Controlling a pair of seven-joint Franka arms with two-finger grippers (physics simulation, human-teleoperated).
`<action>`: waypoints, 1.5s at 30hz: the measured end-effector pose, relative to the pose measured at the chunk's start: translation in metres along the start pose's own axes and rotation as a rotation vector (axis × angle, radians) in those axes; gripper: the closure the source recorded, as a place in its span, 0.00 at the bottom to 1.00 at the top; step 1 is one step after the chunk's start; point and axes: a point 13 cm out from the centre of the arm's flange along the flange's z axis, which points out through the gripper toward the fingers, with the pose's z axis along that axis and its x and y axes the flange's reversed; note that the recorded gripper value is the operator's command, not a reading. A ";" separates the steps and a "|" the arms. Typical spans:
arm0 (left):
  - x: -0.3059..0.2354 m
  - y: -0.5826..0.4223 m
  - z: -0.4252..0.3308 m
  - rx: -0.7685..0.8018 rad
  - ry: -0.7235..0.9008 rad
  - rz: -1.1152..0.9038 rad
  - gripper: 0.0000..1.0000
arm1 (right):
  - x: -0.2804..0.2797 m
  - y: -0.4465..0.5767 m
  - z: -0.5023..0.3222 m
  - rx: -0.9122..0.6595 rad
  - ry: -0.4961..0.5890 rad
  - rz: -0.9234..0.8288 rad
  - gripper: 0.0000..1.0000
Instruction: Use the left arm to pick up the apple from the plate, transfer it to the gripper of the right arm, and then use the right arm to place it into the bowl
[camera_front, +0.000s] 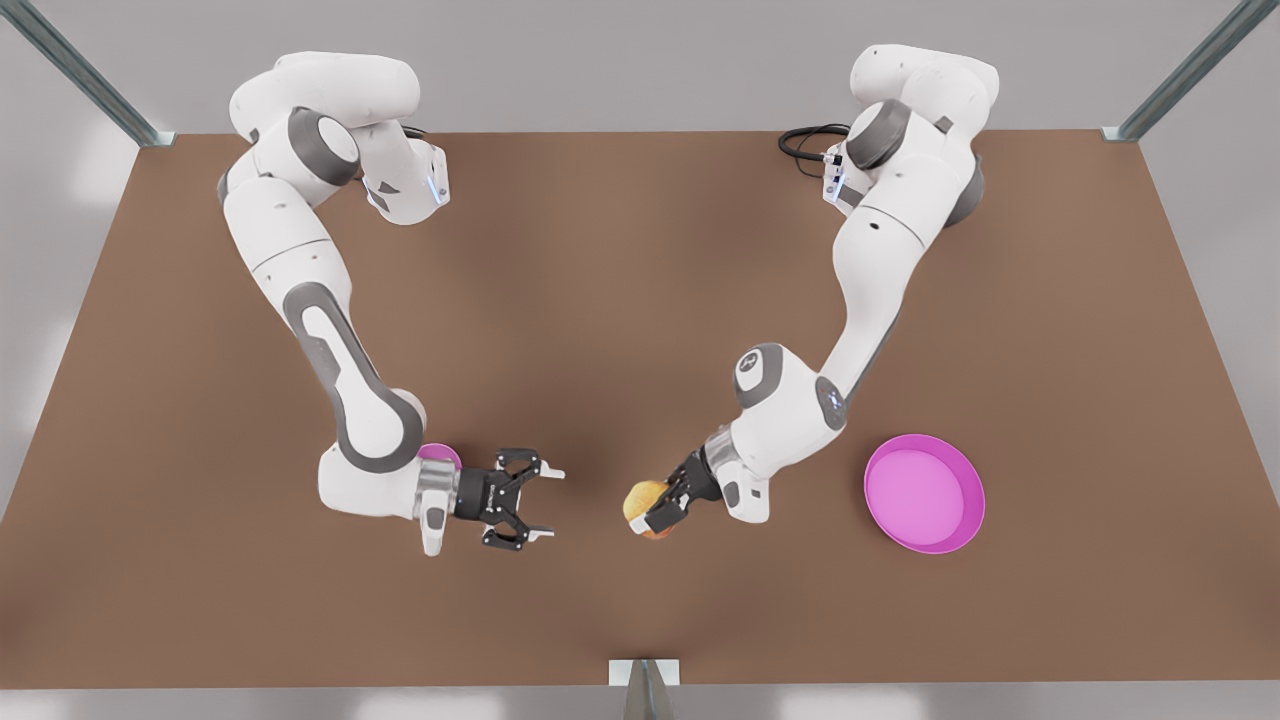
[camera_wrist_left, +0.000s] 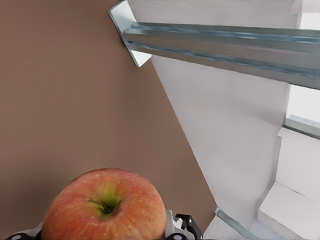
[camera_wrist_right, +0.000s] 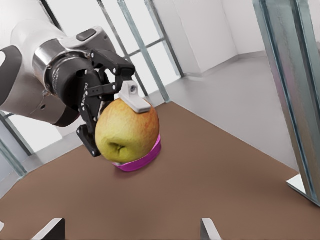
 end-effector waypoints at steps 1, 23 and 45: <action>0.005 -0.005 0.000 0.020 0.006 -0.012 0.05 | -0.003 0.000 0.005 0.008 -0.016 -0.021 0.00; 0.023 -0.014 0.016 0.126 0.024 -0.089 0.04 | -0.025 0.014 0.044 0.074 -0.116 -0.303 0.00; 0.032 -0.017 0.022 0.158 0.013 -0.005 0.04 | -0.036 0.019 0.058 0.092 -0.132 -0.406 0.00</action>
